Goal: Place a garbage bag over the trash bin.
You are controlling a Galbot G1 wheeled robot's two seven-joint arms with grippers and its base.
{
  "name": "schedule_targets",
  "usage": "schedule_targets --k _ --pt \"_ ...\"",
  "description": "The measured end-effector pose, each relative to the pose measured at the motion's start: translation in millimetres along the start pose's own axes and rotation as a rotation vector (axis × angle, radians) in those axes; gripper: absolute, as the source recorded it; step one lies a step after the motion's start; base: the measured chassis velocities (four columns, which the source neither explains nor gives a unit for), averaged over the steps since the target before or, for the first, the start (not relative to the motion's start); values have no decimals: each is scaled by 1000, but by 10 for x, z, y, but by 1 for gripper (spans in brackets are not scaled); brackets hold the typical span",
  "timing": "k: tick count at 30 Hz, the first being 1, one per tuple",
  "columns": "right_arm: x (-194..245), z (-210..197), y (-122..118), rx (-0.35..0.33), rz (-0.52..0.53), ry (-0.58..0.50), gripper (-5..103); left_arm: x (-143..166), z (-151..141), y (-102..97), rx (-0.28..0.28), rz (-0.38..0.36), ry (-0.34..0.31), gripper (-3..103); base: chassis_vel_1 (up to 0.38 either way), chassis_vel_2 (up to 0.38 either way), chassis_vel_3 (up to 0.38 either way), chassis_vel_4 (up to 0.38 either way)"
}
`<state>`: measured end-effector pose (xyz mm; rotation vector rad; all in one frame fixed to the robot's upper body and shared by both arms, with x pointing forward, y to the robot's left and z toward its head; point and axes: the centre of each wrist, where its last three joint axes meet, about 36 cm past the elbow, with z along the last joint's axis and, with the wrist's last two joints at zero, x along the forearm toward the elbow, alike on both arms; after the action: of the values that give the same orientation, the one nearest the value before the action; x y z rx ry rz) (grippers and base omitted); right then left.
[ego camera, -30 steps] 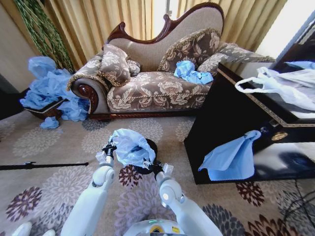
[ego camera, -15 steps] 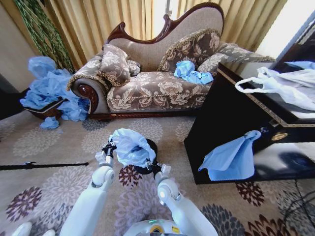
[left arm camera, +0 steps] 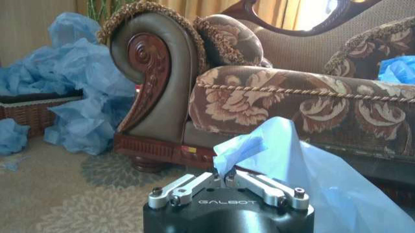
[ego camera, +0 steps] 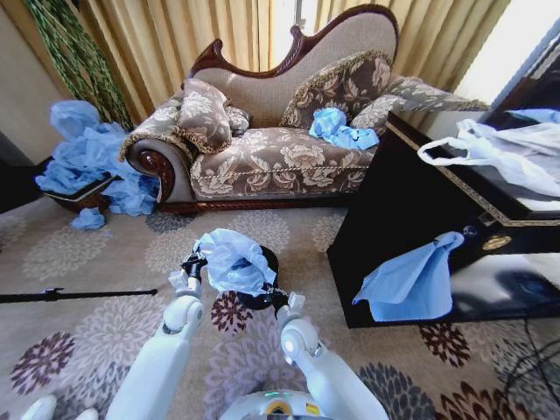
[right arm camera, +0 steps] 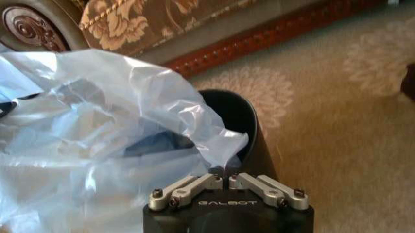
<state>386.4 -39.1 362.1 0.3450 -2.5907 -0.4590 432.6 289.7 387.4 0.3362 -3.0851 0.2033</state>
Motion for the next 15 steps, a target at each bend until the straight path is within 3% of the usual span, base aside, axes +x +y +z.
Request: schedule_targets --k 3,15 --pt "44 4 -54 43 6 -23 -2 16 16 -13 1 4 0 0 0 0 0 0" --pt "92 -79 -131 110 23 -97 0 58 17 -47 6 12 -8 0 0 0 0 0"
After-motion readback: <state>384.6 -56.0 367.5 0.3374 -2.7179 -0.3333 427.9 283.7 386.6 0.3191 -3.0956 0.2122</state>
